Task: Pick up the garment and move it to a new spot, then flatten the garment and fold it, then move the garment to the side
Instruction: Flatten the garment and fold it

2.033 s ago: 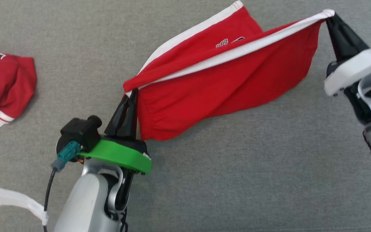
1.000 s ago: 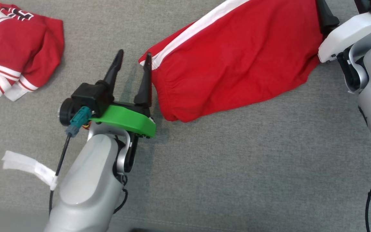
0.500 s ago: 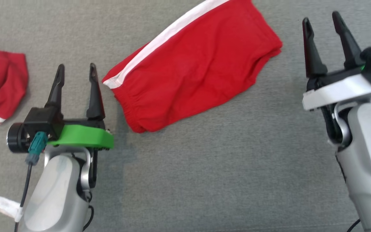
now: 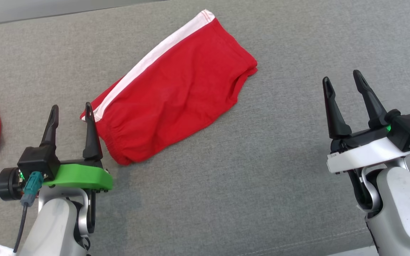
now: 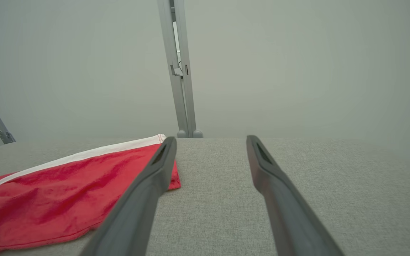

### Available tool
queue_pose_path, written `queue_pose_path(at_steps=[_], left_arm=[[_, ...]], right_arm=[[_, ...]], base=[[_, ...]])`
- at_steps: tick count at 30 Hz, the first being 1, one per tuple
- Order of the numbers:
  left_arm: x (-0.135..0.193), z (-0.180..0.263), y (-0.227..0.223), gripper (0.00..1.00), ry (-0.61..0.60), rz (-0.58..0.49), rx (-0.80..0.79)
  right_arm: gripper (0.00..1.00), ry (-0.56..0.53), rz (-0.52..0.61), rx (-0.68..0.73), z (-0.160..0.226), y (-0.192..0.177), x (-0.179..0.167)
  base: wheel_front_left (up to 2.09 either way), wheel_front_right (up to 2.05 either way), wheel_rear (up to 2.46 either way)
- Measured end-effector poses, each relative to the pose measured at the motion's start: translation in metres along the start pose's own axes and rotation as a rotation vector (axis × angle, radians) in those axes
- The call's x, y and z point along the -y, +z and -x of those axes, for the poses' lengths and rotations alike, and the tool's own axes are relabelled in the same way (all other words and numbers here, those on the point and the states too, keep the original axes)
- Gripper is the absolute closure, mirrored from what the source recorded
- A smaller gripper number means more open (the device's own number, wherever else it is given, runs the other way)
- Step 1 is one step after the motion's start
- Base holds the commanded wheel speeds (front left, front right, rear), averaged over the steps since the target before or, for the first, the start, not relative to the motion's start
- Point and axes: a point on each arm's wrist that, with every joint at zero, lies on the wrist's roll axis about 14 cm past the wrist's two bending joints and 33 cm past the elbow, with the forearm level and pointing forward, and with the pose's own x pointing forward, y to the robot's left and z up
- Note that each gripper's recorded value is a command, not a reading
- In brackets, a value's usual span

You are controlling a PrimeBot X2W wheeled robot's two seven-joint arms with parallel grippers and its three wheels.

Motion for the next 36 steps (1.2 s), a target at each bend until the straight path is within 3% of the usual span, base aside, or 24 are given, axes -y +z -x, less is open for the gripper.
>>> queue_pose_path(at_steps=[13, 22, 28, 36], left_arm=[[0.002, 0.004, 0.005, 0.00, 0.002, 0.001, 0.007], [0.005, -0.006, 0.020, 0.00, -0.012, 0.003, 0.066], [0.010, -0.017, 0.031, 0.00, -0.024, -0.001, 0.118], [-0.006, -0.021, 0.022, 0.00, 0.026, 0.006, 0.111]], right_arm=[[0.00, -0.012, 0.009, -0.007, 0.007, 0.006, 0.002], [0.00, 0.050, 0.030, -0.041, -0.022, -0.006, -0.006], [0.00, 0.151, 0.037, -0.114, -0.057, -0.037, -0.028], [0.00, 0.211, 0.008, -0.303, -0.092, -0.117, -0.049]], base=[[0.00, 0.00, 0.00], [0.00, 0.00, 0.00], [0.00, 0.00, 0.00], [0.00, 0.00, 0.00]])
